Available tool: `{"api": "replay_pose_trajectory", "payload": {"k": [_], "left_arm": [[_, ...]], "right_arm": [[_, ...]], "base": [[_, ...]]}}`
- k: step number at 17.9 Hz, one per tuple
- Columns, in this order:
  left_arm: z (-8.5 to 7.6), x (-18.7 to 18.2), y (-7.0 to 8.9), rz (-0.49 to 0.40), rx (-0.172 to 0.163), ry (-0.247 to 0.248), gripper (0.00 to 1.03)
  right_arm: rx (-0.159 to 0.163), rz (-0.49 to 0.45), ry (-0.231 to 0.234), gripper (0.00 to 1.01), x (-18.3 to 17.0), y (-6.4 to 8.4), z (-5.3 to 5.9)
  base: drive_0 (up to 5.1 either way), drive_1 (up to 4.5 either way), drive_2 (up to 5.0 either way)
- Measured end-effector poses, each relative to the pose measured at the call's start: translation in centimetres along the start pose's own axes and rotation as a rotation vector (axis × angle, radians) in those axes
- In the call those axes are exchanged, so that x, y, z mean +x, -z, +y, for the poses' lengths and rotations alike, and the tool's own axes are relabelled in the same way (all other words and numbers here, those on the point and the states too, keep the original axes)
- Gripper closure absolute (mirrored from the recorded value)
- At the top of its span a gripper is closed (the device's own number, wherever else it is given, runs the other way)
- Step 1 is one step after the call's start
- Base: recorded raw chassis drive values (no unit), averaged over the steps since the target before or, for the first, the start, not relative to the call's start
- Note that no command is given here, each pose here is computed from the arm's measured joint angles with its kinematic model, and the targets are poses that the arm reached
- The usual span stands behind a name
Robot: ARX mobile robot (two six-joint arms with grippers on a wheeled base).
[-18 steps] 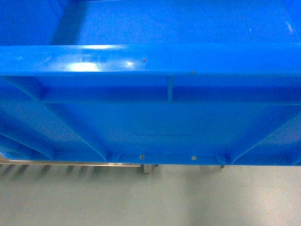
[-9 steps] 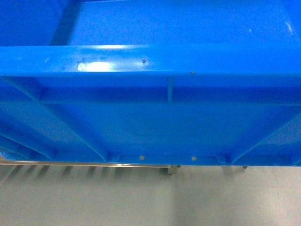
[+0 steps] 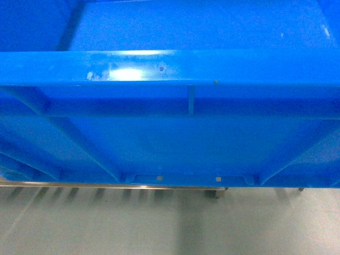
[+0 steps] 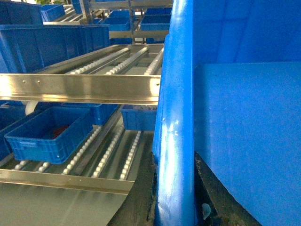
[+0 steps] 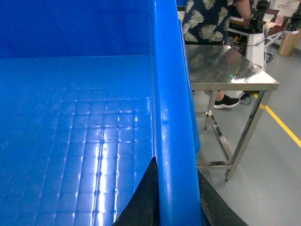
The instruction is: Place box next to blue box on left shelf
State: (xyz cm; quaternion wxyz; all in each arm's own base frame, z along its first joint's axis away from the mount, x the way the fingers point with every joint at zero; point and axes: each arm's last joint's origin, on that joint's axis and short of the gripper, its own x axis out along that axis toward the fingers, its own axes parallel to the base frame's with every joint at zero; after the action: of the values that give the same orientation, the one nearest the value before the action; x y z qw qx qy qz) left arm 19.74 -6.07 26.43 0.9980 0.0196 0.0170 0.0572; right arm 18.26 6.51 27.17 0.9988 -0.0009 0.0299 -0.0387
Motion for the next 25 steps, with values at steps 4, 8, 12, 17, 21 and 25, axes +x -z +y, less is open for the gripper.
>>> {"api": "replay_pose_trajectory", "payload": {"k": [4, 8, 12, 17, 21, 25], "left_arm": [[0.0, 0.0, 0.02, 0.002, 0.001, 0.0, 0.9], [0.0, 0.0, 0.02, 0.002, 0.001, 0.0, 0.9], [0.0, -0.01, -0.01, 0.0, 0.0, 0.0, 0.9], [0.0, -0.01, 0.01, 0.001, 0.0, 0.0, 0.9], [0.0, -0.01, 0.01, 0.001, 0.0, 0.0, 0.9], [0.0, -0.01, -0.01, -0.001, -0.001, 0.0, 0.9]], "right_arm": [[0.0, 0.001, 0.0, 0.93, 0.01, 0.01, 0.0], [0.0, 0.0, 0.0, 0.93, 0.0, 0.0, 0.0], [0.0, -0.001, 0.0, 0.93, 0.0, -0.01, 0.0], [0.001, -0.002, 0.0, 0.93, 0.01, -0.02, 0.0], [0.0, 0.0, 0.0, 0.93, 0.0, 0.01, 0.0], [0.001, -0.001, 0.0, 0.93, 0.0, 0.0, 0.0]], "base": [[-5.1, 2.29, 2.3], [-4.9, 2.44, 2.4], [-4.9, 2.47, 2.5], [-5.0, 2.41, 2.4], [-5.0, 2.36, 2.4], [-4.9, 2.46, 2.5]]}}
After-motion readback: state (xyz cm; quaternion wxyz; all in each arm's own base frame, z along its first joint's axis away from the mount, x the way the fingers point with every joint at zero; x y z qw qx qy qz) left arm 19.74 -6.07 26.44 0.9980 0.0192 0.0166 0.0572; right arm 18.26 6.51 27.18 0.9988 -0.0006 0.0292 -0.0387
